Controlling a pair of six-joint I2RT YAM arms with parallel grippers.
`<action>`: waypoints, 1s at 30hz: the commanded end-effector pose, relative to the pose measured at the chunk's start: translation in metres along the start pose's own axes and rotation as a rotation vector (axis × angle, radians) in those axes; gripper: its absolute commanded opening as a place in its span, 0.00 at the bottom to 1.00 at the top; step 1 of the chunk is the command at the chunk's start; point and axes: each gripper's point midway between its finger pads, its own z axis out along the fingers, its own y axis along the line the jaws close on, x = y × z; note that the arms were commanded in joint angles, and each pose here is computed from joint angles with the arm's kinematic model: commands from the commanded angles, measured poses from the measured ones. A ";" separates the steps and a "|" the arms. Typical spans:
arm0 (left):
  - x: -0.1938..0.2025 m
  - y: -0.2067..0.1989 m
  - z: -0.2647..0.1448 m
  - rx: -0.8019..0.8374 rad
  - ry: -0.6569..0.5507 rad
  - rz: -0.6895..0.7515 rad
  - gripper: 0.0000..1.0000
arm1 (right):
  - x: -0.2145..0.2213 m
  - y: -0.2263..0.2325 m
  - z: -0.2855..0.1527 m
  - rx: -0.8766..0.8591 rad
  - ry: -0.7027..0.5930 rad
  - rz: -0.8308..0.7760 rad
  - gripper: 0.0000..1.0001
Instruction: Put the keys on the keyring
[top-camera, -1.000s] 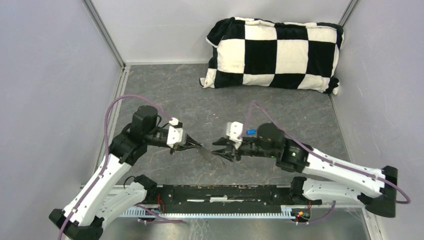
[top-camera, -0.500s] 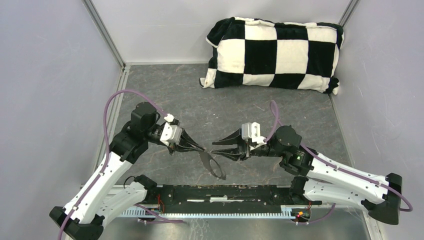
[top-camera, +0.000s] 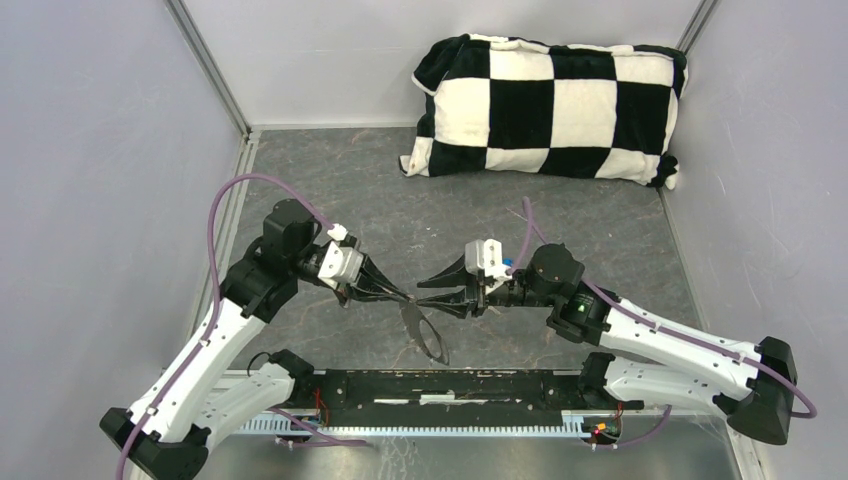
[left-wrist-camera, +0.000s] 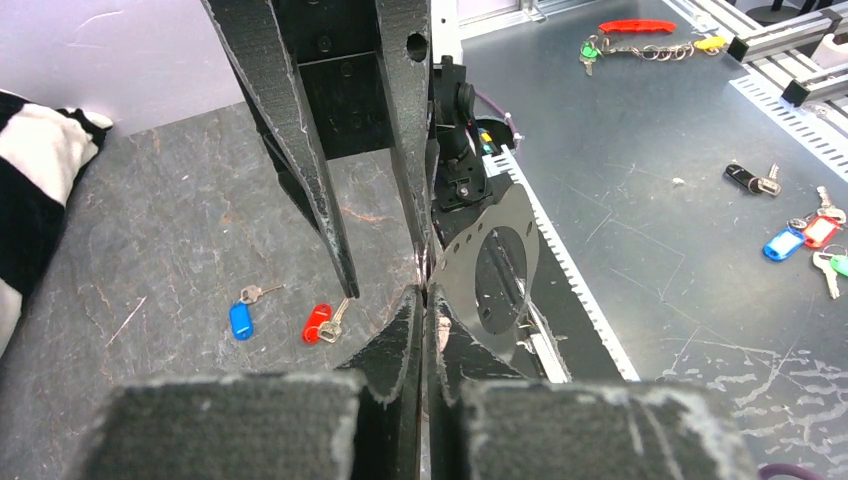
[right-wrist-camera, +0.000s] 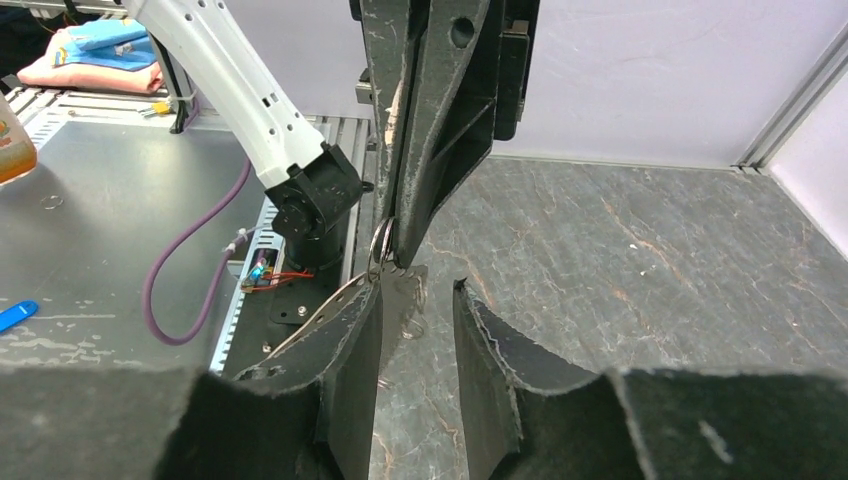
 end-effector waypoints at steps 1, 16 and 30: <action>-0.019 0.002 -0.001 0.010 -0.026 0.085 0.02 | -0.029 0.005 0.000 -0.024 -0.110 -0.027 0.38; -0.008 0.021 -0.003 -0.108 0.001 0.105 0.02 | -0.033 0.004 0.000 -0.013 -0.142 -0.001 0.40; -0.006 0.025 -0.003 -0.143 0.001 0.078 0.02 | -0.039 -0.004 -0.012 0.061 -0.176 -0.018 0.43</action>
